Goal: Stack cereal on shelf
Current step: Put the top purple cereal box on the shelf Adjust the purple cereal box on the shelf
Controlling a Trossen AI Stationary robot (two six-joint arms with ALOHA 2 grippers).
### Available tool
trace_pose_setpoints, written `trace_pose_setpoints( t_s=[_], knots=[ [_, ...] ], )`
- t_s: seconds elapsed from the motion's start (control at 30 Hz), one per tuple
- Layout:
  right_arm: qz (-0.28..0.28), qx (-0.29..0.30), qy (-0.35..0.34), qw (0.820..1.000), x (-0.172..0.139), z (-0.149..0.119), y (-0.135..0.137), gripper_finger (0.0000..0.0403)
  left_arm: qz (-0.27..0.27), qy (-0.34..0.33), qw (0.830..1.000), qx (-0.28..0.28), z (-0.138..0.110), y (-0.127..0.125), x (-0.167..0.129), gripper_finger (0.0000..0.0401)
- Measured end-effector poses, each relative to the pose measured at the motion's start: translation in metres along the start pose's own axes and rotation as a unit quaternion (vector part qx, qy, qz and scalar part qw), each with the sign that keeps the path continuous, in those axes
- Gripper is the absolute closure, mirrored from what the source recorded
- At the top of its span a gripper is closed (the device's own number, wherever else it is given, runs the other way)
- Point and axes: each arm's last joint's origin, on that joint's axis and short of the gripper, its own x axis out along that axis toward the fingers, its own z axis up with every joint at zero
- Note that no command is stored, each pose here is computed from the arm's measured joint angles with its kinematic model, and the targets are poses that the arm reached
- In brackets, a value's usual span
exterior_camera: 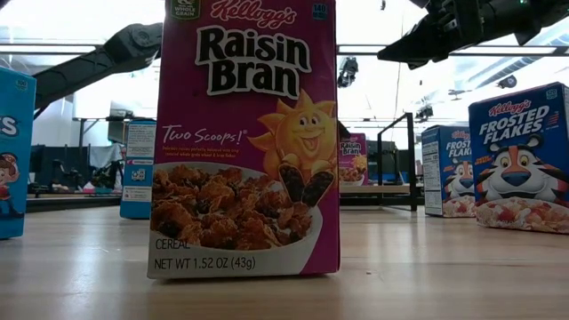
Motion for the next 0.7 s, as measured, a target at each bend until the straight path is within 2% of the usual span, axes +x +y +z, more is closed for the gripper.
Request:
trace_pose_setpoints(
  t_s=[0.4, 0.7],
  knots=[
    [0.000, 0.000, 0.000, 1.000, 0.0000, 0.0001, 0.0000, 0.0394, 0.003, -0.004, 1.000, -0.018, 0.0010, 0.0004, 0.0000, 0.0170],
    [0.000, 0.001, 0.000, 1.000, 0.0000, 0.0001, 0.0000, 0.0394, 0.007, -0.005, 1.000, -0.010, 0.0022, 0.0005, -0.0011, 0.0170]
  ],
)
